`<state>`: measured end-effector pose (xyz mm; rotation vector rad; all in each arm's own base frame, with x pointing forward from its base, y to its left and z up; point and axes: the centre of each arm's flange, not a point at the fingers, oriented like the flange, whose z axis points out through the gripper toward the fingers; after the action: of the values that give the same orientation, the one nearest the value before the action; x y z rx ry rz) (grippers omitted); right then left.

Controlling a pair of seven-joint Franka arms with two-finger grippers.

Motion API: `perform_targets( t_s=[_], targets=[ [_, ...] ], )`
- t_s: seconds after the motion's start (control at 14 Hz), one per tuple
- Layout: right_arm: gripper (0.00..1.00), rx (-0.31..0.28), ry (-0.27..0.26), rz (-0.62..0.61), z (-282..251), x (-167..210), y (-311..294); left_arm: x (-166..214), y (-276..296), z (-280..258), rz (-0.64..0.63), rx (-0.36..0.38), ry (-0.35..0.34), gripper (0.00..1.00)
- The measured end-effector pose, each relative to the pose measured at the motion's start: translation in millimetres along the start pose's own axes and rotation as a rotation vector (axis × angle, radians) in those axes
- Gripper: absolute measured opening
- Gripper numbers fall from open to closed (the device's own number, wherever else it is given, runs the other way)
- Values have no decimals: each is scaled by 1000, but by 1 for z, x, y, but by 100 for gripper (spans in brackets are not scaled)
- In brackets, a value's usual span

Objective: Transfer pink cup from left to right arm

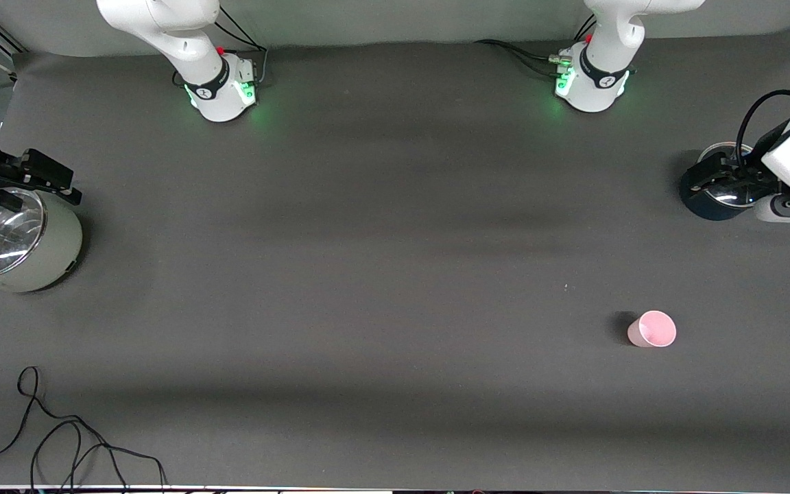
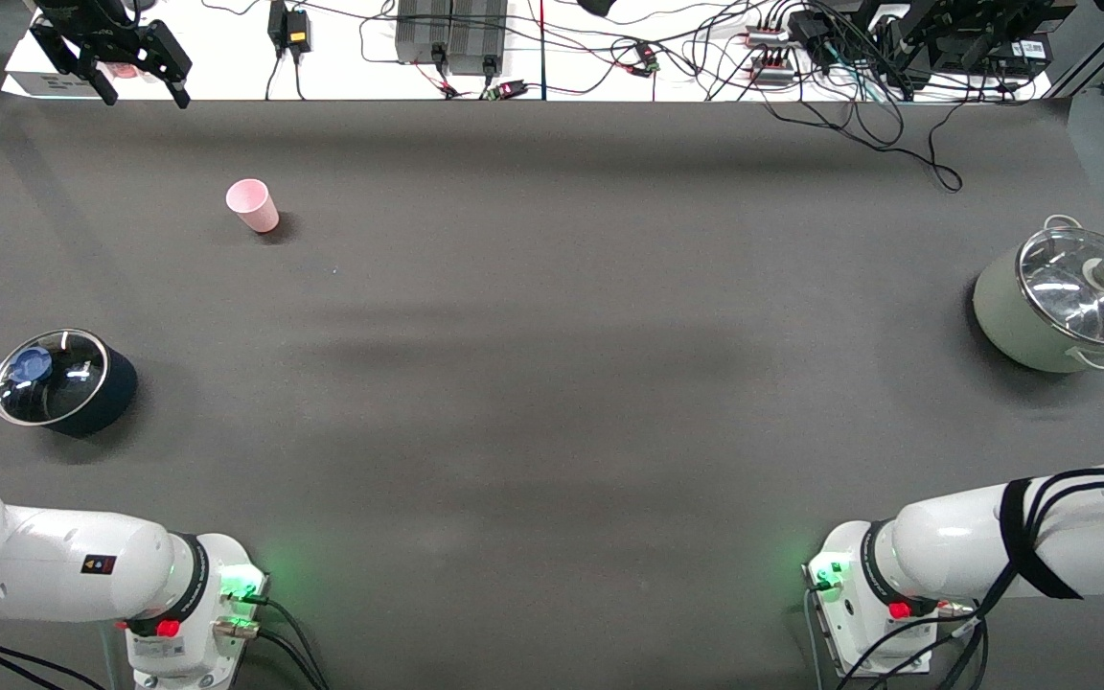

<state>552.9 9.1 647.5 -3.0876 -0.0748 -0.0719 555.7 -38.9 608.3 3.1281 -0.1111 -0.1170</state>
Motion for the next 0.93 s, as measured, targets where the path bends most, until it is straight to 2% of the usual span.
perform_targets(
  t_s=[0.29, 0.65, 0.79, 0.93],
  targets=[
    [100, 0, -1, 0, 1, 1, 0, 2, -7, -1, 31, 0, 12, 100],
    [100, 0, -5, 0, 3, 2, 0, 14, -55, 0, 321, -11, 41, 100],
    [100, 0, -6, 0, 3, 2, 0, 22, -88, 9, 468, -58, 77, 100],
    [100, 0, -6, 0, 3, 2, 0, 27, -126, 24, 595, -141, 131, 100]
  ],
)
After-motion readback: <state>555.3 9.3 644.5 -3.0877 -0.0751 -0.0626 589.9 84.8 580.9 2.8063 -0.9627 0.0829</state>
